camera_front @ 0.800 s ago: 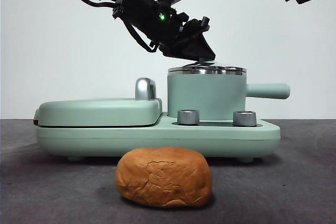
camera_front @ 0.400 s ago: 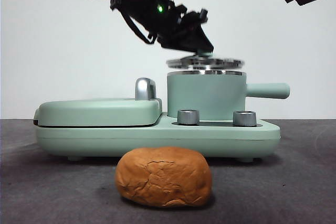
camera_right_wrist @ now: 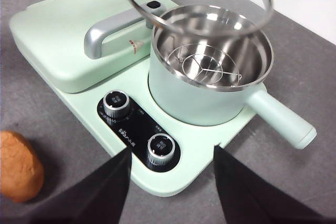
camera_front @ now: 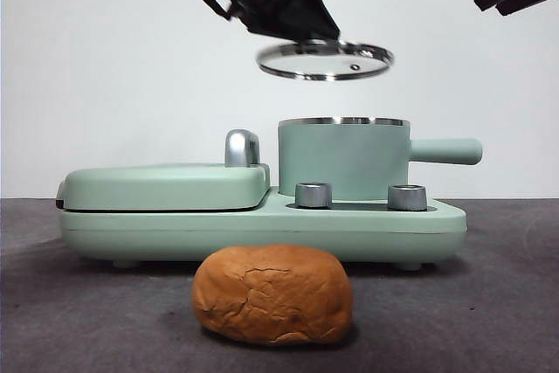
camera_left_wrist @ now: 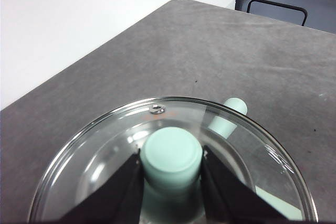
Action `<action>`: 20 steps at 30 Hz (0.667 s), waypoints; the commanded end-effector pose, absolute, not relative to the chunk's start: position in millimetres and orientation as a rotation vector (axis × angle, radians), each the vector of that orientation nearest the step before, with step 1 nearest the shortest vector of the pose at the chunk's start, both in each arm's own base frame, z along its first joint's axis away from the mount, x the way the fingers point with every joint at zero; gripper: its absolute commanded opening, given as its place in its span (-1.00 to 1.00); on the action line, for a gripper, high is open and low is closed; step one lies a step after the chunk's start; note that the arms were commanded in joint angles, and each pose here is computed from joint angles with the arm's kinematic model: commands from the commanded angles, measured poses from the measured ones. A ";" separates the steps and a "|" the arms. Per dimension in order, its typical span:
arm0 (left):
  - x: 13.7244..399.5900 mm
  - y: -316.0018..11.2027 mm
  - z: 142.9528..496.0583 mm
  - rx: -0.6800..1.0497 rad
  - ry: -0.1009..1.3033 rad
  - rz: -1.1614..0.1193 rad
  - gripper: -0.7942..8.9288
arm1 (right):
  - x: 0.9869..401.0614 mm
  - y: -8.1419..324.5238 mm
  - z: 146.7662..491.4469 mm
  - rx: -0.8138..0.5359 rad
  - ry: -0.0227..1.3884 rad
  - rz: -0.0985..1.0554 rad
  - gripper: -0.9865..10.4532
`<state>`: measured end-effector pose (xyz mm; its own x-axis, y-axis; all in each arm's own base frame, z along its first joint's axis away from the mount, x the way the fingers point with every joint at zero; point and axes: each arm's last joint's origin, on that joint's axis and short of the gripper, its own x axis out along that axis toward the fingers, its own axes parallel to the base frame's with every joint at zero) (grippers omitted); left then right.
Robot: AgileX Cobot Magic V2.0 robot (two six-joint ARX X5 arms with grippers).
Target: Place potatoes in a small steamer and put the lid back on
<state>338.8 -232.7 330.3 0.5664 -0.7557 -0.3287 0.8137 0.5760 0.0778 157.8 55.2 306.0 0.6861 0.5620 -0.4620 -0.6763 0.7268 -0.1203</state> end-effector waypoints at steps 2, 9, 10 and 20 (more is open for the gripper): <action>329.6 -213.9 362.4 0.211 0.225 -0.909 -0.81 | 159.2 56.5 309.9 -0.284 0.410 0.702 -0.40; 315.9 -177.4 374.9 0.208 0.256 -0.849 -0.81 | 159.1 56.5 309.9 -0.284 0.410 0.703 -0.40; 312.3 -172.0 374.8 0.206 0.258 -0.840 -0.81 | 159.1 56.5 309.9 -0.284 0.410 0.703 -0.40; 261.2 -123.5 350.4 0.151 0.326 -0.766 -0.81 | 158.7 56.4 309.1 -0.283 0.420 0.705 -0.40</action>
